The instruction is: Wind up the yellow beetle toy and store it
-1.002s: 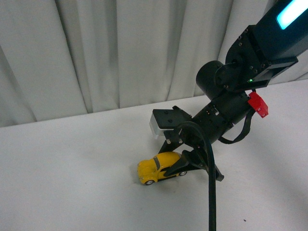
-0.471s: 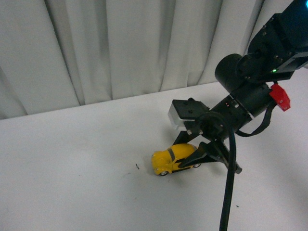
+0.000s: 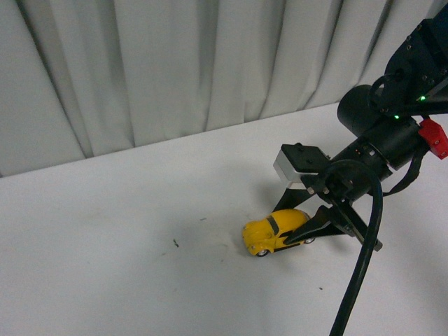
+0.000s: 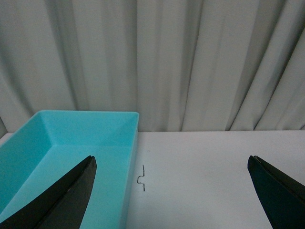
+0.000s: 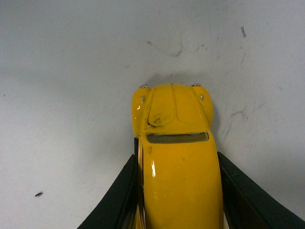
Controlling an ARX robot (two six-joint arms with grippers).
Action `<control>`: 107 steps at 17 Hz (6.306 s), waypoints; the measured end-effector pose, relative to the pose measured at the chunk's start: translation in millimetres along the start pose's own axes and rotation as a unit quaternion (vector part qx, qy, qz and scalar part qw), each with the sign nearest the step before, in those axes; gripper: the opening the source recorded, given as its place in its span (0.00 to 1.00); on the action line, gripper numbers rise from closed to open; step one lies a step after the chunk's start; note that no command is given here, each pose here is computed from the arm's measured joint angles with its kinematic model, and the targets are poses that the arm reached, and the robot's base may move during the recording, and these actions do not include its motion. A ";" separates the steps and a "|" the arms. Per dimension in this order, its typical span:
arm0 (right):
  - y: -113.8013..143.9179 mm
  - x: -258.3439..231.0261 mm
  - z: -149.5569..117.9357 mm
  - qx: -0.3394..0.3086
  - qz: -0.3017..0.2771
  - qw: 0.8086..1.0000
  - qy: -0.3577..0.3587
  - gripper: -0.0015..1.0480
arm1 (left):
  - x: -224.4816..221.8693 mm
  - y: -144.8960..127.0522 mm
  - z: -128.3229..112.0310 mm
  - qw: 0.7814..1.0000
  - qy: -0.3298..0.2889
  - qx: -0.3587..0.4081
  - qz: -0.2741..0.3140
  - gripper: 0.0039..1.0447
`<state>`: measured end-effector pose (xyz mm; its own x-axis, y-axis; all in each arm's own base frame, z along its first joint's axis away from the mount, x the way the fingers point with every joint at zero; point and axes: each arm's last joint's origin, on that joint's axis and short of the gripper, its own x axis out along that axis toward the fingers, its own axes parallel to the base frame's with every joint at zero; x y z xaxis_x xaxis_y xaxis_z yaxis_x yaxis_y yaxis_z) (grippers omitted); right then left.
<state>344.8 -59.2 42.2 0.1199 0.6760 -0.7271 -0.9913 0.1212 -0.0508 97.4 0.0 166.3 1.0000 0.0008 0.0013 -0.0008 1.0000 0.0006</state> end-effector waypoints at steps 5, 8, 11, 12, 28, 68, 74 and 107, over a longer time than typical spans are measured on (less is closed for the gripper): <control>11.7 -17.1 -15.9 0.034 0.001 0.999 0.007 0.39 | 0.0 0.0 0.0 1.000 0.000 0.000 0.000 0.94; 12.3 -24.1 -19.3 0.050 0.014 0.998 0.033 0.53 | 0.0 0.0 0.0 1.000 0.000 0.000 0.000 0.94; 14.7 -23.7 -25.6 0.060 0.017 0.997 0.034 0.82 | 0.0 0.0 0.0 1.000 0.000 0.000 0.000 0.94; 14.6 -23.6 -25.7 0.060 0.016 0.998 0.032 0.90 | 0.0 0.0 0.0 1.000 0.000 0.000 0.000 0.94; 2.3 -23.0 -20.3 0.017 -0.027 0.999 0.019 0.94 | 0.0 0.0 0.0 1.000 0.000 0.000 0.000 0.94; 216.2 -78.2 118.1 0.273 -0.604 0.695 -0.279 0.02 | 0.0 0.0 0.0 1.000 0.000 0.000 0.000 0.94; 227.7 -80.5 118.3 0.271 -0.604 0.694 -0.281 0.02 | 0.0 0.0 0.0 1.000 0.000 0.000 0.000 0.94; 246.3 -80.2 114.8 0.274 -0.604 0.695 -0.278 0.94 | 21.9 -7.9 35.0 0.970 0.195 -0.099 0.104 0.94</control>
<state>97.2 -0.1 166.6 1.0000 -0.0011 0.0044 0.0012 0.9999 -0.0143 119.3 -7.9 201.3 0.9028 0.1640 -0.3974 -0.2406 0.9588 -0.1509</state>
